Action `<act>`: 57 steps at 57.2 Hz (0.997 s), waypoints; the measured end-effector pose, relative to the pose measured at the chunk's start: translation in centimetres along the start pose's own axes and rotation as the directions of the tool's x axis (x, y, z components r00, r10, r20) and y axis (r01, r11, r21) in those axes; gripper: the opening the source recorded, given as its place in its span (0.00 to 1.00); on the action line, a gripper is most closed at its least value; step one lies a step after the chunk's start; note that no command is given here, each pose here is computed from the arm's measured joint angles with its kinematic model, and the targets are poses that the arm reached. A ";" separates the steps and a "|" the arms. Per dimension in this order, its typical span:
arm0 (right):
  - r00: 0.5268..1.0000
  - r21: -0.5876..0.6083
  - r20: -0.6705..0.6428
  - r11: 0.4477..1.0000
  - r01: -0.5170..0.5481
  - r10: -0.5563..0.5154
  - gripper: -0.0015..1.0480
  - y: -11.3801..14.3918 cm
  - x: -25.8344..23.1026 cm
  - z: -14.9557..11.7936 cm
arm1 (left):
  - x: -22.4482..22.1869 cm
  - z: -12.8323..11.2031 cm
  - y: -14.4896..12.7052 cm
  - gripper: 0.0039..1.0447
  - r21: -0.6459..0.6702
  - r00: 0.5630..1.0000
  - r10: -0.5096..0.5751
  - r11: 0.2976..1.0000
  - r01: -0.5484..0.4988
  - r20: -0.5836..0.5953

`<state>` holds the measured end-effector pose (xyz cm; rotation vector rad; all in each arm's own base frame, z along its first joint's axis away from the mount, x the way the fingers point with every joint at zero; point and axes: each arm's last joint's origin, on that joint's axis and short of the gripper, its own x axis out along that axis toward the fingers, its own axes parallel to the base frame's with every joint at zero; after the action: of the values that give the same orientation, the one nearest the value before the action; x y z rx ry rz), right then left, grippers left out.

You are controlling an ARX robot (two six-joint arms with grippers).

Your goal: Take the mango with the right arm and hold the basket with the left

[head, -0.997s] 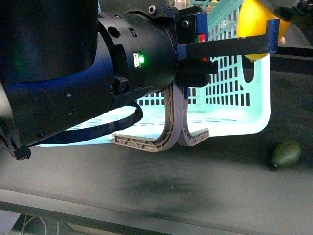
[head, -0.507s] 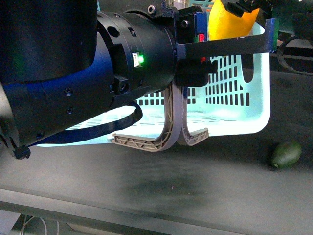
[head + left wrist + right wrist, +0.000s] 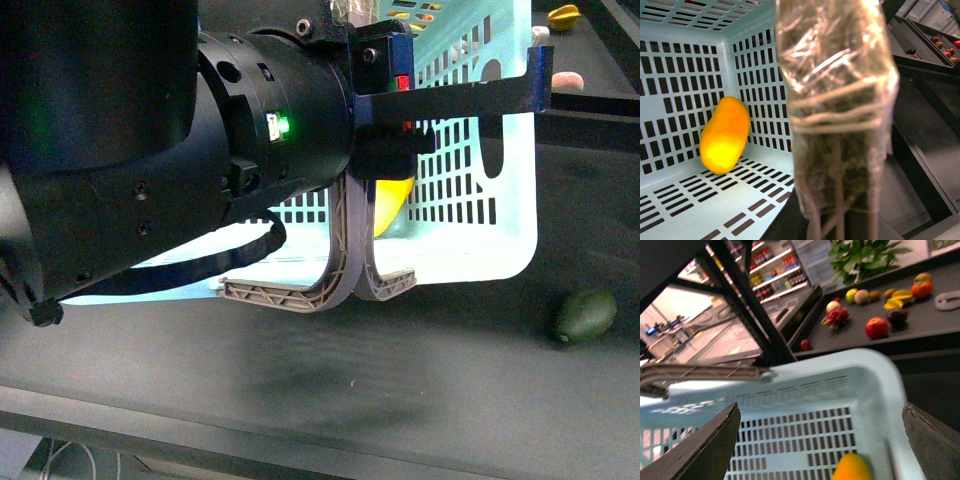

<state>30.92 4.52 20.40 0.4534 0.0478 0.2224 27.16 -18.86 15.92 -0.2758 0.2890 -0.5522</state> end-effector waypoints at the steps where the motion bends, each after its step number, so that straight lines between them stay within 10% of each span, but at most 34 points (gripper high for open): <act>1: 1.000 -0.001 0.020 1.000 0.019 -0.019 0.92 -0.2 -0.8 0.5 | 0.0 0.0 0.0 0.04 0.003 1.000 0.002 1.000 -0.002 0.001; 35: 0.943 0.025 0.108 0.949 0.315 -0.315 0.92 -2.2 -15.3 -0.8 | 0.0 0.0 0.0 0.04 0.002 1.000 -0.007 1.000 0.007 -0.002; 57: 0.958 -0.061 0.105 0.960 0.273 -0.266 0.86 -2.0 -15.8 -1.1 | 0.0 0.0 0.0 0.04 0.001 1.000 -0.007 1.000 0.007 -0.002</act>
<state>15.83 -0.32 18.51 0.3777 0.0067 -0.0661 27.14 -18.88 15.92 -0.2751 0.2902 -0.5595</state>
